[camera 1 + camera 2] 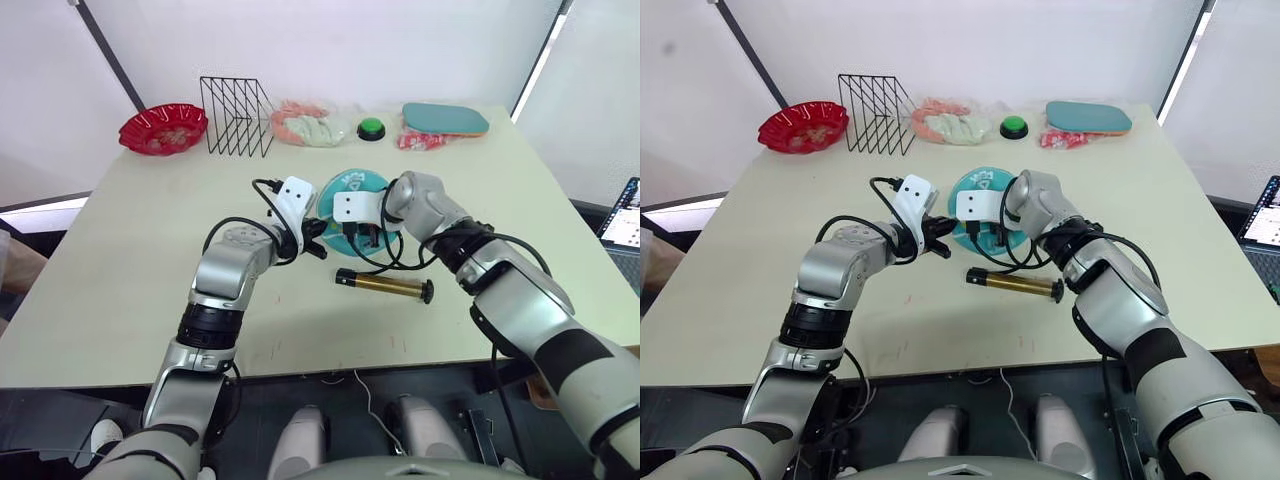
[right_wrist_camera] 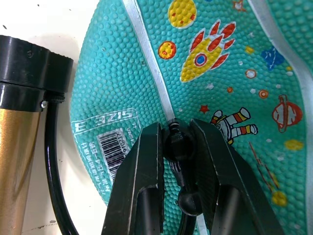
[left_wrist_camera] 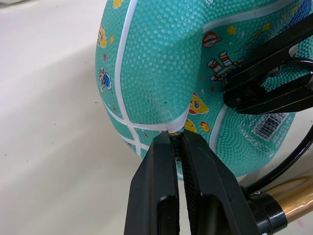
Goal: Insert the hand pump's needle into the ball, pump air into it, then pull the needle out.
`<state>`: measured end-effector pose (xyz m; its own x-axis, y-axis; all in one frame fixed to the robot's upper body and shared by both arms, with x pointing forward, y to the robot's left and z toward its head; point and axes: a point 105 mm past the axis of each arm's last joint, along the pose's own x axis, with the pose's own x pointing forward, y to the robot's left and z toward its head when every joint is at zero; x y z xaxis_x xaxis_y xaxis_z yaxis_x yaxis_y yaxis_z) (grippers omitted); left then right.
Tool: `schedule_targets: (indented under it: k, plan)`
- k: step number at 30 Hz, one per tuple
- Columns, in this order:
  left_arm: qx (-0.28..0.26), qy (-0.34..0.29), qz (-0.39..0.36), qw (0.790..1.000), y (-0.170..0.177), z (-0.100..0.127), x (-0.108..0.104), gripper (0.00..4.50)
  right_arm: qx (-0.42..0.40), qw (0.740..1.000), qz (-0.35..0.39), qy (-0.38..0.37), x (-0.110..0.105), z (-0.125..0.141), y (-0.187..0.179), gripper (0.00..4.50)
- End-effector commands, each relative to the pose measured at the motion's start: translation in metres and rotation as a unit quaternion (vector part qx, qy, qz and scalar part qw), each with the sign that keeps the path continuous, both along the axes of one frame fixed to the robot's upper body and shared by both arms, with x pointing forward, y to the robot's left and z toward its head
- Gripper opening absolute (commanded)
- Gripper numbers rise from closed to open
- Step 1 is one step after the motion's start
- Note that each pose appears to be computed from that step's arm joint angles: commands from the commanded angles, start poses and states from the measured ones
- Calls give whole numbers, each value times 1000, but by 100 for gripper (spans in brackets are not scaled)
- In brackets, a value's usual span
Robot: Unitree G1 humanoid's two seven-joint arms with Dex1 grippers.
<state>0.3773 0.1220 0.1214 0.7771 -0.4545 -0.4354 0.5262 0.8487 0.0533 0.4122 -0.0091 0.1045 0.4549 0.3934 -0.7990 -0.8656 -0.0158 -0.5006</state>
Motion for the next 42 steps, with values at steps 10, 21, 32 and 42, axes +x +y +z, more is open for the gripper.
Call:
schedule_targets:
  k: [10, 21, 32, 42]
  plan:
    - [-16, -10, -3, 1000, 2, 8, -1, 0, -112, 980, -146, 79, -15, -94, -100, 34]
    - [-22, -19, -13, 999, -6, 11, 2, 0, 48, 987, -135, 78, 0, -38, -51, 34]
    - [-20, -25, -20, 999, -9, 10, 4, 0, 61, 988, -124, 68, -1, -27, -50, 34]
    - [-13, -31, -17, 999, -5, 12, 9, 0, 171, 976, -128, 45, -4, 40, -54, 410]
